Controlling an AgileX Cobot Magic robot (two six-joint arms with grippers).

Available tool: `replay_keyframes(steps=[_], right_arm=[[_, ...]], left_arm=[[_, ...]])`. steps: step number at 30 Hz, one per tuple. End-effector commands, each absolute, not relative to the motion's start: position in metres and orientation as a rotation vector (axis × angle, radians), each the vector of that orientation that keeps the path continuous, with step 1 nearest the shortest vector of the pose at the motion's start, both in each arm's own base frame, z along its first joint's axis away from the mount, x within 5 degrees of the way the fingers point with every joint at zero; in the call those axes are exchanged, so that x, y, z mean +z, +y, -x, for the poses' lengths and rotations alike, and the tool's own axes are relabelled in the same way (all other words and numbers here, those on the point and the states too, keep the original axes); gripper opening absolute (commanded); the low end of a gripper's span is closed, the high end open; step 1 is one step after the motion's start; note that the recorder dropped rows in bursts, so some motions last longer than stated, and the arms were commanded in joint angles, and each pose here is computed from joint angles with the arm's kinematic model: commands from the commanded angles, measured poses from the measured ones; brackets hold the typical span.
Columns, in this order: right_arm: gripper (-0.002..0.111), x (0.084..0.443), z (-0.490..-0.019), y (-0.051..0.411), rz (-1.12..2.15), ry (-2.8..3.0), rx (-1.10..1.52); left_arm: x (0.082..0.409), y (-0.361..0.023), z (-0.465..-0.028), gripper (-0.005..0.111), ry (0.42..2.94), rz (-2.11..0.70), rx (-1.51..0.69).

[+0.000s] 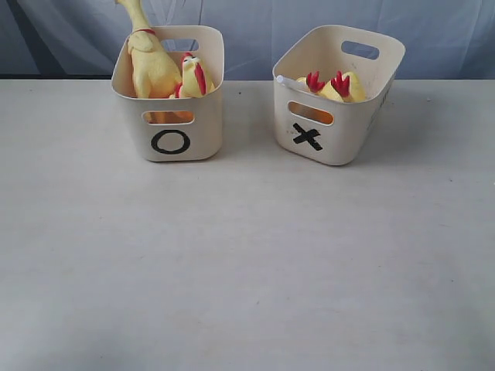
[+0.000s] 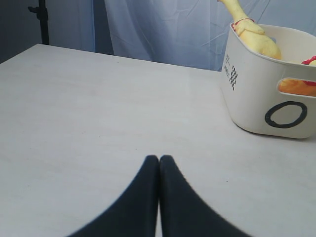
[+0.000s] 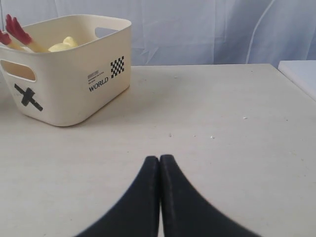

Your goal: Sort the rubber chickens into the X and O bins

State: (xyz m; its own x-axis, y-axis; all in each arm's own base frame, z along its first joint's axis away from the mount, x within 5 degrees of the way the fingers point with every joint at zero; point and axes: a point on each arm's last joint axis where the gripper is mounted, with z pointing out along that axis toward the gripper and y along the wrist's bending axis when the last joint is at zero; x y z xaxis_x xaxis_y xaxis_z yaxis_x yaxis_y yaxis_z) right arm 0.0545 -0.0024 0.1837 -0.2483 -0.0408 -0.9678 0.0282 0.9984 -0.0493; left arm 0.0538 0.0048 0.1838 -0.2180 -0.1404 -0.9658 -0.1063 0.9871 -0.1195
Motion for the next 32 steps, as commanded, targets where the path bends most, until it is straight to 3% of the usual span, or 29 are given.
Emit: replay_keyframes(steps=[1,32], right_arm=[[-0.001,0.1838,-0.0543,-0.0024,0.014,1.811,-0.069],[-0.001,0.184,-0.0543,-0.0003,0.044,1.809,-0.039]], left_arm=[[0.1848,0.0043,-0.054,0.0,1.789,0.18,-0.041],[0.1848,0.0043,-0.054,0.0,1.789,0.18,-0.041]])
